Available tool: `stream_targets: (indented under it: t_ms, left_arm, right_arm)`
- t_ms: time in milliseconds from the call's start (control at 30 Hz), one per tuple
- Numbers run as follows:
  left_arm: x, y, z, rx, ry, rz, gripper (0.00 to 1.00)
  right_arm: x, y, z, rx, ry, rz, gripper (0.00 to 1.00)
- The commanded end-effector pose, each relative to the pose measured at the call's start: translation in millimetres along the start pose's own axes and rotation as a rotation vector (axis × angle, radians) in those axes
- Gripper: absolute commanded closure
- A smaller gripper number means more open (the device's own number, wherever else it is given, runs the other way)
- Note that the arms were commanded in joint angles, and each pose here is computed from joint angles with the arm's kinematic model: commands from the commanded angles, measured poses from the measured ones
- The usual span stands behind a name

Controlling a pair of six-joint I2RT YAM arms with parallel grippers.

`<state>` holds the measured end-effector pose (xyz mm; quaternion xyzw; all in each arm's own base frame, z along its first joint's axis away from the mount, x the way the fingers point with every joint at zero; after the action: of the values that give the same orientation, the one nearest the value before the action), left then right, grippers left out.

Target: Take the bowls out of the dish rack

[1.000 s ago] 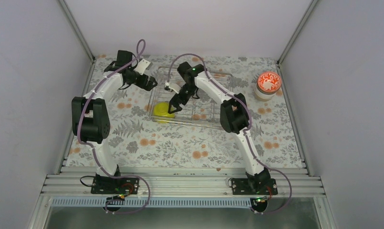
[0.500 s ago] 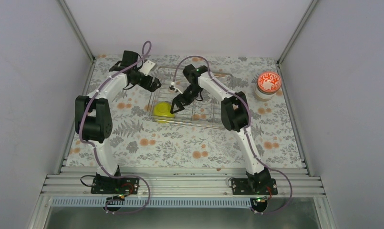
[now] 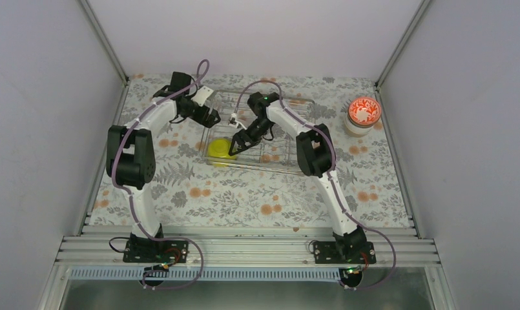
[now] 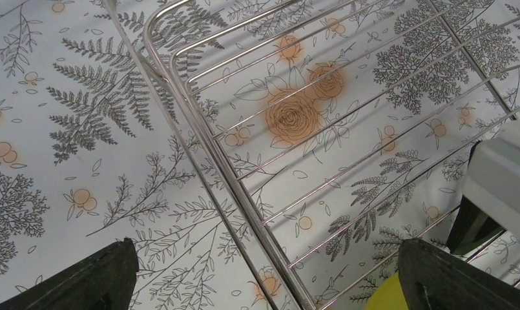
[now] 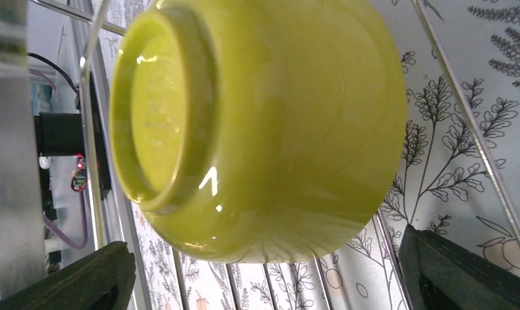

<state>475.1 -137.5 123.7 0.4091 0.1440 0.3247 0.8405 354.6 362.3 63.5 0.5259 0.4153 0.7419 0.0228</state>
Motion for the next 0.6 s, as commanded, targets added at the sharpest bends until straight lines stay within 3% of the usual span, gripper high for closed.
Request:
stream_targets:
  t_ms: [0,333,567]
  left_arm:
    - [-2.2,-1.4,10.1,-0.024,0.002,-0.016,0.00]
    - [-3.4,-1.0,12.4,-0.030,0.002,-0.020,0.00]
    - [-4.1,-1.8,8.6,-0.025,0.004,-0.017,0.00]
  right_arm:
    - [10.4,-2.6,2.0,-0.001,-0.030,0.084,0.00]
    - [29.5,8.5,6.9,-0.029,-0.006,0.127,0.00]
    - [19.1,38.0,25.2,-0.135,0.106,-0.147,0.00]
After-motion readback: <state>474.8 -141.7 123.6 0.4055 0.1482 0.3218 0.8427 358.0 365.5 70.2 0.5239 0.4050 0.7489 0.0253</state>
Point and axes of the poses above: each gripper's point midway between its finger pads, its own y axis back along the fingers, its own x axis along the line the jaws close on, z = x × y, the point moved 1 cm from there along y, back along the fingers, and after that the axes turned 15 degrees about -y, right-handed, at the moved point
